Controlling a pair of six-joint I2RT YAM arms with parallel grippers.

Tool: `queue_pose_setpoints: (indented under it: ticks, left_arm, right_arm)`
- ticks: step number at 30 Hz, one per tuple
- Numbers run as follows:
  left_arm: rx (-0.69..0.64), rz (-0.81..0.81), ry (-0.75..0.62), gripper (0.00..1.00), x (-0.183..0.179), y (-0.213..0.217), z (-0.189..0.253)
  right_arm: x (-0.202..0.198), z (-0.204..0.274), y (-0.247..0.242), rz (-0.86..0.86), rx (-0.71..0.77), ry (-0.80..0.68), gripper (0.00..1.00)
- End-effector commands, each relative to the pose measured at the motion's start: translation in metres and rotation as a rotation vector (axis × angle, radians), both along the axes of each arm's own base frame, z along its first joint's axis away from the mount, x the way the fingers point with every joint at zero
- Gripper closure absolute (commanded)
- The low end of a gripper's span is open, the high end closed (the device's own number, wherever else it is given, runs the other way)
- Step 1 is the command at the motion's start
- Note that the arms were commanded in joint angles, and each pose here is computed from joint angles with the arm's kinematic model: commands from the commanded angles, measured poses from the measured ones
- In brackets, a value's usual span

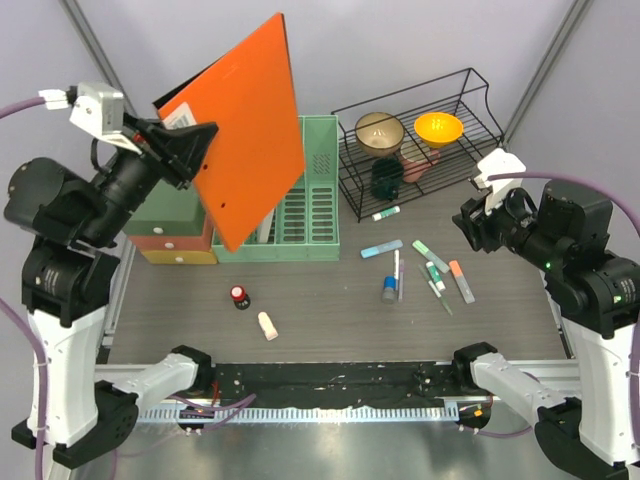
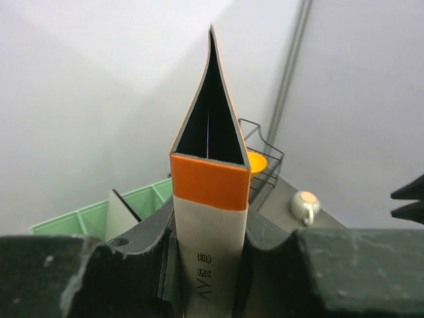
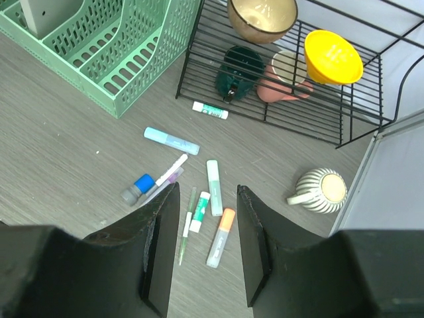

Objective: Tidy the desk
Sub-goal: Place the folder in the storage box.

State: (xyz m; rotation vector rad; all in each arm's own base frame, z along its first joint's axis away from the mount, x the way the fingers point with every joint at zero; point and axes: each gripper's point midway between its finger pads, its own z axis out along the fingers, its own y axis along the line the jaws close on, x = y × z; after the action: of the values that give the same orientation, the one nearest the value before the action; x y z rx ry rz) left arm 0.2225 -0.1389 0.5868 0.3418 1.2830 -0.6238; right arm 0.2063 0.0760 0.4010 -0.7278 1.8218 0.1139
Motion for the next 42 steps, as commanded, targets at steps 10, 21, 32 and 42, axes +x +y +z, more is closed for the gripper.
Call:
queue_pose_setpoints:
  ticks: [10,21,32,42]
  left_arm:
    - [-0.027,0.282,-0.161,1.0,-0.015,0.058,0.041]
    - [0.019,0.466,-0.154,1.0,0.022,0.079,0.025]
    - [0.081,0.595,-0.158,1.0,0.086,0.079,-0.016]
    - [0.089,0.664,-0.167,1.0,0.122,0.078,-0.054]
  right_arm:
    - [0.009,-0.001,0.006,0.016,0.009,-0.016,0.56]
    - [0.01,-0.009,0.005,0.015,-0.006,-0.004,0.56]
    - [0.012,-0.021,0.008,0.033,-0.015,0.027,0.56]
    - [0.009,-0.028,0.012,0.054,-0.007,0.051,0.56]
